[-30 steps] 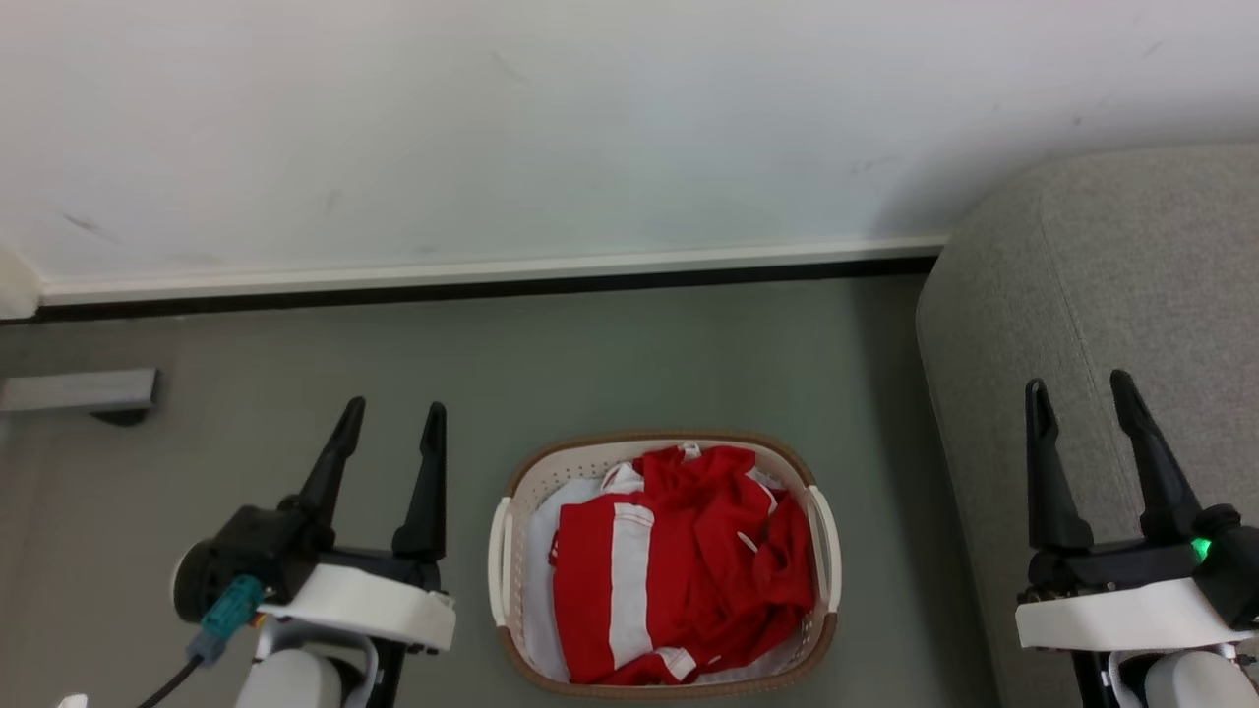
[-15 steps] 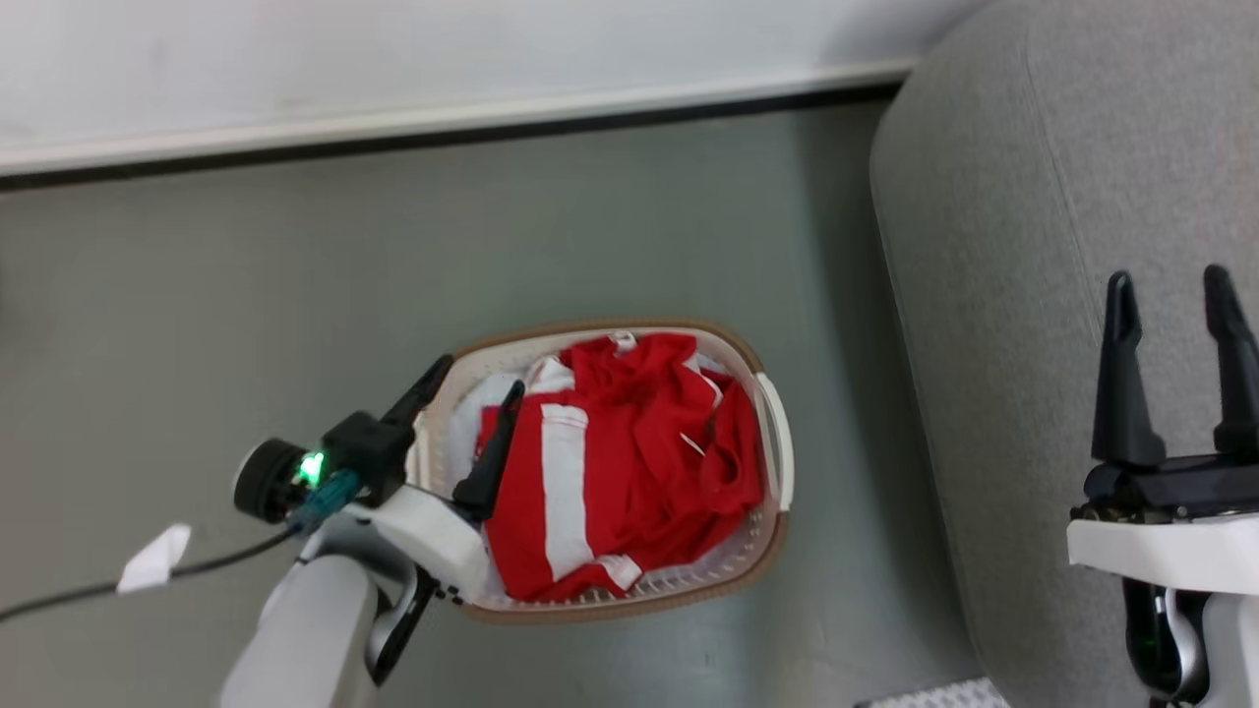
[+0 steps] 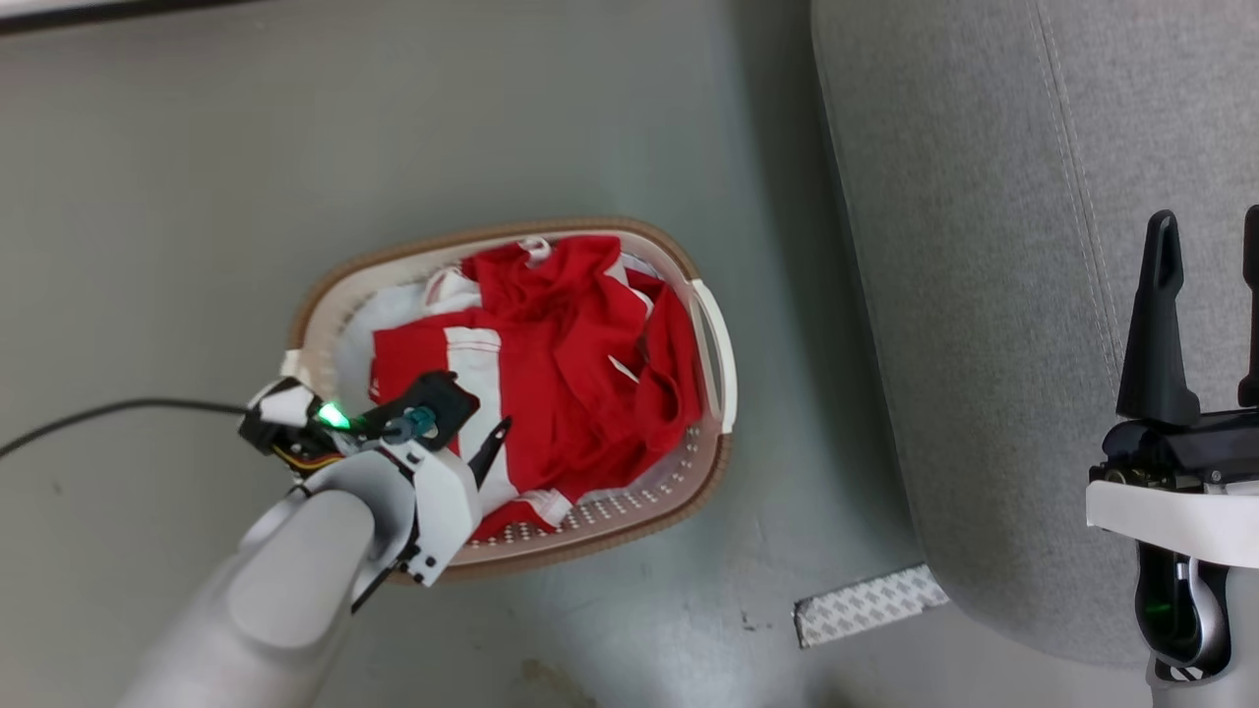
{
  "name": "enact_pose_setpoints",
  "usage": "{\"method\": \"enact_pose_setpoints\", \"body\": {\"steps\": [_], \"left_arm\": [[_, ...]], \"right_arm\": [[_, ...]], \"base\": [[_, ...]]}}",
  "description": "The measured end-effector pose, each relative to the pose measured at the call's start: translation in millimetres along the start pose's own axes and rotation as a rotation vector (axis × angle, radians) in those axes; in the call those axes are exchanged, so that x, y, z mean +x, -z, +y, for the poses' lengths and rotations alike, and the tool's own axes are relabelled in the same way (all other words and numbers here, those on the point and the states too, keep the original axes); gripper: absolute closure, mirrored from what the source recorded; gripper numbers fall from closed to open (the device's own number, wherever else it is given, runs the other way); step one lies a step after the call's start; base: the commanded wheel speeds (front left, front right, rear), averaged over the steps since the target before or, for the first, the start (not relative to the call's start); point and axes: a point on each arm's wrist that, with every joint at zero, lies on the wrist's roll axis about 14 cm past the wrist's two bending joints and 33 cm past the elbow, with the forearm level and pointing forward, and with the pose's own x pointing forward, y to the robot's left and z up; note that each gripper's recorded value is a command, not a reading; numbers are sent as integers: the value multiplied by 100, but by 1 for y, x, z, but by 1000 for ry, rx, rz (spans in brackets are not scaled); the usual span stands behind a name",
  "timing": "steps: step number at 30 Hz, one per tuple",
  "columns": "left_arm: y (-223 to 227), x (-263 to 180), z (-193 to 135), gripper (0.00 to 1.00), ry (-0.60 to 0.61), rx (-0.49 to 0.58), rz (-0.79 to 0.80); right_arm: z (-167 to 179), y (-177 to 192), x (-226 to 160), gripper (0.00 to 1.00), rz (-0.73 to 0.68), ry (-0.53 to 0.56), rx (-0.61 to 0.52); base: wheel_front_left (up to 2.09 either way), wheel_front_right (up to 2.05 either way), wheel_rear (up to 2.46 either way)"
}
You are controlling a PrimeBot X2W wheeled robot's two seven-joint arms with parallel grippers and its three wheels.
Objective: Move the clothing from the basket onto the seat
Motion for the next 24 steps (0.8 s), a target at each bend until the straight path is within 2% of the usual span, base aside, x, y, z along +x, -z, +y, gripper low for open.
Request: {"method": "enact_pose_setpoints", "body": {"steps": [4, 7, 11, 23, 24], "left_arm": [[28, 18, -7, 0, 60, 23, 108], [49, 29, -8, 0, 80, -4, 196], [67, 44, -14, 0, 125, 29, 276], [103, 76, -26, 0, 212, 111, 419], [104, 77, -26, 23, 214, 115, 421]], "right_arm": [[-8, 12, 1, 0, 27, 23, 2], [-10, 18, 2, 0, 42, 28, 5], [-18, 25, 0, 0, 66, 48, 1], [-38, 37, -10, 0, 117, 111, 1], [-39, 37, -10, 0, 119, 113, 0]], "base": [[0, 0, 0], [0, 0, 0], [0, 0, 0], [0, 0, 0], [0, 0, 0]]}}
